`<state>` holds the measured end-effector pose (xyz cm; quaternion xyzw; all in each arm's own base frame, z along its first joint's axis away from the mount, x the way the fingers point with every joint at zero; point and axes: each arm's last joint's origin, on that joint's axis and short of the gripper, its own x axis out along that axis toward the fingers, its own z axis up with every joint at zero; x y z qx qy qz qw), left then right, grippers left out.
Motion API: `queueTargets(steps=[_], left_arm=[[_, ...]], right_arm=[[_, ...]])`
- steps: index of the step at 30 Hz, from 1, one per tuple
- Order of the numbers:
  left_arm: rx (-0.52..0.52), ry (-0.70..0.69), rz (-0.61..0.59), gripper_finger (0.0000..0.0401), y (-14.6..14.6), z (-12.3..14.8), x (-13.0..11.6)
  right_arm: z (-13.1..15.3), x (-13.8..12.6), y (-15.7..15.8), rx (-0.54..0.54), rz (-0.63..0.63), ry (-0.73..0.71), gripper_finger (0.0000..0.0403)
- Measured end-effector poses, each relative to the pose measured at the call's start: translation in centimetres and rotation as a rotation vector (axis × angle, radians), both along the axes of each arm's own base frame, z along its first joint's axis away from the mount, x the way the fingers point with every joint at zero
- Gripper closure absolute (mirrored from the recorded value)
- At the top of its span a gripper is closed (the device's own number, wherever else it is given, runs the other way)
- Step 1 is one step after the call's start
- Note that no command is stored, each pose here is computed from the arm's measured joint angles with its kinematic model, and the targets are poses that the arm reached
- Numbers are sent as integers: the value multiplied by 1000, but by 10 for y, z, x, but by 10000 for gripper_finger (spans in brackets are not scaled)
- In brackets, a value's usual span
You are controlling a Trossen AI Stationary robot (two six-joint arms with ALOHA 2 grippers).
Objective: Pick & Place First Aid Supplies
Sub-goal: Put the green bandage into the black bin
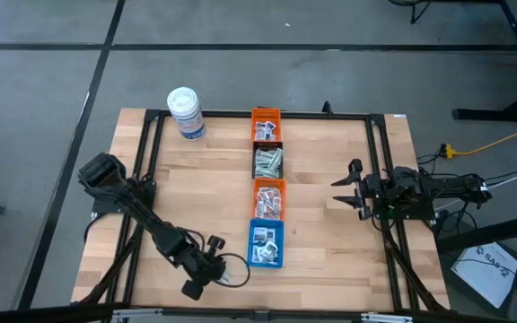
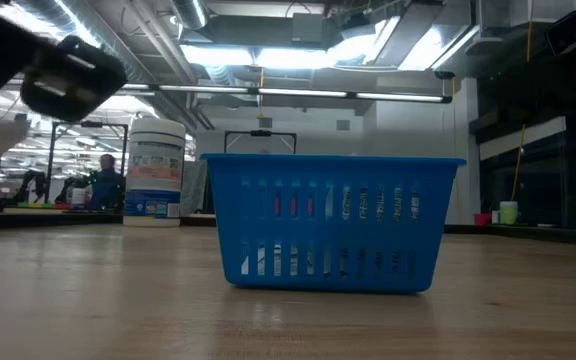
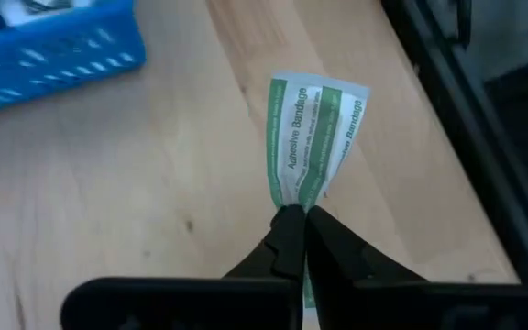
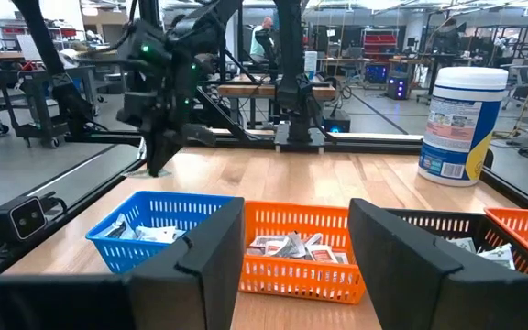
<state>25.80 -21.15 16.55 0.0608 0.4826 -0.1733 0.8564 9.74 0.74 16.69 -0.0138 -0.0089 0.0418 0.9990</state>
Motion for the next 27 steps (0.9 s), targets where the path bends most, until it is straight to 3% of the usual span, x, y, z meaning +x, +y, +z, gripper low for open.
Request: queueTargets(steps=[17,27], left_arm=[[-275,-216,258,399,38,68,16],[-276,-299,364,399,84,87,31]], right_arm=[[0,0,0,0,0,0,208],[0,0,0,0,0,0,208]])
